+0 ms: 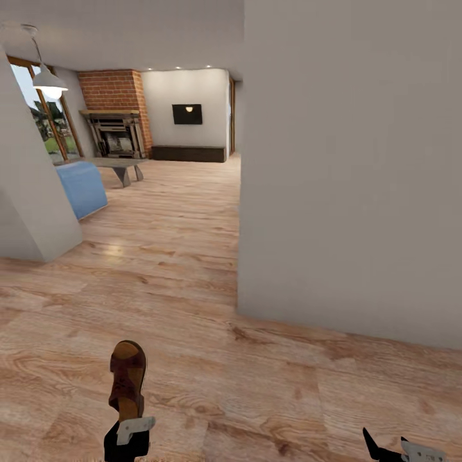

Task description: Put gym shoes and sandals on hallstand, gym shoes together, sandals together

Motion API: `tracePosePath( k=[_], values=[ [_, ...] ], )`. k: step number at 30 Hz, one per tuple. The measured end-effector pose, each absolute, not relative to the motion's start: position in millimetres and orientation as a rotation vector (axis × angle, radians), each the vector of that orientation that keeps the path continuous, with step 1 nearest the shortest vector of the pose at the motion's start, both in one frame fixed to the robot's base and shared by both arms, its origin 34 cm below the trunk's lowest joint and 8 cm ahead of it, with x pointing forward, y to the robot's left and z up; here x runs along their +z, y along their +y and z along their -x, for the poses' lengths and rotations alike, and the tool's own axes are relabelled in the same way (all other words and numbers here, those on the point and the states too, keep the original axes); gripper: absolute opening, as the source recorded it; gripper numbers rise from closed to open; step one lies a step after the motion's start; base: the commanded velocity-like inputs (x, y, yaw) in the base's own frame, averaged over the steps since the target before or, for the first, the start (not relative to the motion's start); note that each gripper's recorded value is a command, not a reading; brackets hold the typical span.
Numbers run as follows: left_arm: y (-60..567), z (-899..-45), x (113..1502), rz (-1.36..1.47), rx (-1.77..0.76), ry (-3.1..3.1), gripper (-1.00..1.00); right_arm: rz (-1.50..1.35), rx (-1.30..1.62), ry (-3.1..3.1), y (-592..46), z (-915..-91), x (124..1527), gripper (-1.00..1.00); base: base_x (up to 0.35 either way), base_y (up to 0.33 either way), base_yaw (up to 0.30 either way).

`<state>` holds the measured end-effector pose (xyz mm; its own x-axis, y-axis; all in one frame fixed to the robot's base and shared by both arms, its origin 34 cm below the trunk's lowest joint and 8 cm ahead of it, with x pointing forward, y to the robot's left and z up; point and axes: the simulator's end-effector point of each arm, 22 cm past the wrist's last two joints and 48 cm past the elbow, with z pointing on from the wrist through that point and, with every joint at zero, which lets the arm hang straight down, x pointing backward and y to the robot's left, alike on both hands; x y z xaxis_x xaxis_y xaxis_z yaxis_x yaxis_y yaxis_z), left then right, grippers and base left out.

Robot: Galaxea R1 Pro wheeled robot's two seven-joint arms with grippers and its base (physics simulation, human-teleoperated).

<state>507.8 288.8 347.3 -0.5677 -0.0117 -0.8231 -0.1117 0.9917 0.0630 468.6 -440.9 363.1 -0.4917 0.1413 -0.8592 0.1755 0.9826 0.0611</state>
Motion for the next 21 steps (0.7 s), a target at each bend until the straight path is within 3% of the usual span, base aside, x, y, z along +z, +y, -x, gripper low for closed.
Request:
tracePosePath(
  k=[21],
  values=[
    [284, -507, 346, 0.072, 0.115, 2.176, -1.0, -0.232, -0.019, 2.098, -427, -468, 358, 1.0, 0.0, 0.0, 0.277]
  ],
)
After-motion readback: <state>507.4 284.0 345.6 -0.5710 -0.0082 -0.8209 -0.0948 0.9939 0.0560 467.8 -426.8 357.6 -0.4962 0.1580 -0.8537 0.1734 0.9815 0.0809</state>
